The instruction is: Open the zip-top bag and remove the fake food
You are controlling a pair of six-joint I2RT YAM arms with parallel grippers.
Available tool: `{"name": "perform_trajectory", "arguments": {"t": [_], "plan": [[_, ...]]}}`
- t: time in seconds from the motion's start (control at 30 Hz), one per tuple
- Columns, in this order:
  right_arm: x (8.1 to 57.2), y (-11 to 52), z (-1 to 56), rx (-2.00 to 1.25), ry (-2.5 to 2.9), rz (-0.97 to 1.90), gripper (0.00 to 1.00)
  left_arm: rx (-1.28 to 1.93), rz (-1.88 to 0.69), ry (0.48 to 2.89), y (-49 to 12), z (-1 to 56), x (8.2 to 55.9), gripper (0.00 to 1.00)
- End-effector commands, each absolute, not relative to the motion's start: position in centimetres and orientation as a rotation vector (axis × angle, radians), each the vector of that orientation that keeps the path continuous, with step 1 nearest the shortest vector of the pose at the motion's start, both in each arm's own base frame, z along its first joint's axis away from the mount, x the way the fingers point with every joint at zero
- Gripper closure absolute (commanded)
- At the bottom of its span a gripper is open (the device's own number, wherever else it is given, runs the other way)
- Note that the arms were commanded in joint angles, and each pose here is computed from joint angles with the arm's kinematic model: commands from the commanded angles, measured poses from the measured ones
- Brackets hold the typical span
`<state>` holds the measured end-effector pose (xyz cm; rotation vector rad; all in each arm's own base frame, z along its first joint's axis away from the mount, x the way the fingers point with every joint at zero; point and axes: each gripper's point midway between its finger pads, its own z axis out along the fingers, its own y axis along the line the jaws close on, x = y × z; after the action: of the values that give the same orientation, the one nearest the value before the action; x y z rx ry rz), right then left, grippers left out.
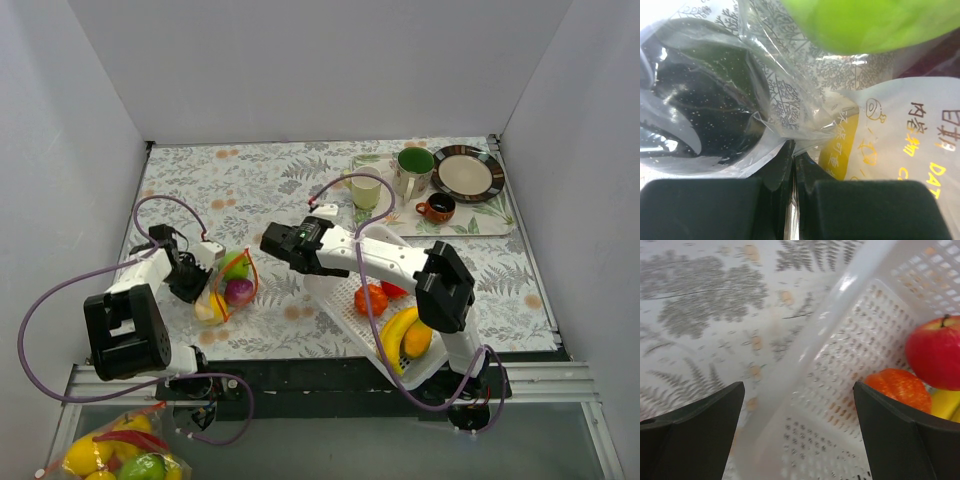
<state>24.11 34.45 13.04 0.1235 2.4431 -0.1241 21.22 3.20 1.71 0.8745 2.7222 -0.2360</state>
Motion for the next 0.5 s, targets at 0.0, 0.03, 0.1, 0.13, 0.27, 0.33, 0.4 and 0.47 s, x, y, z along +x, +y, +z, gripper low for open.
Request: {"name": "perform_trajectory", "arguments": {"t": [0.0,0.03,0.1,0.13,0.27,0.33,0.4,0.47], "plan": [[24.3,28.2,12.0,0.449,2.42,-0.3,0.02,0.912,-0.246,2.704,2.8,1.8,20.4,1.0],[24.4,27.7,12.2,0.453,2.397,-0.317,0.01,0.917,-0.243,2.702,2.9,1.6,20.3,1.0],[24.7,27.7,12.3,0.47,2.383,-0.313,0.01,0.923,-0.236,2.705,3.0,1.5,20.2,1.0],[24.9,27.7,12.1,0.477,2.387,-0.316,0.01,0.921,-0.238,2.706,3.0,1.4,20.2,1.0],[25.5,28.0,10.7,0.481,2.418,-0.328,0.03,0.919,-0.241,2.704,2.9,1.6,20.3,1.0],[25.9,27.9,9.7,0.459,2.434,-0.35,0.14,0.917,-0.242,2.702,2.9,1.6,20.3,1.0],[26.3,28.3,8.9,0.435,2.433,-0.34,0.24,0.917,-0.243,2.706,2.9,1.6,20.1,1.0],[26.7,28.7,8.7,0.39,2.431,-0.325,0.41,0.919,-0.241,2.706,2.9,1.5,20.0,1.0]]}}
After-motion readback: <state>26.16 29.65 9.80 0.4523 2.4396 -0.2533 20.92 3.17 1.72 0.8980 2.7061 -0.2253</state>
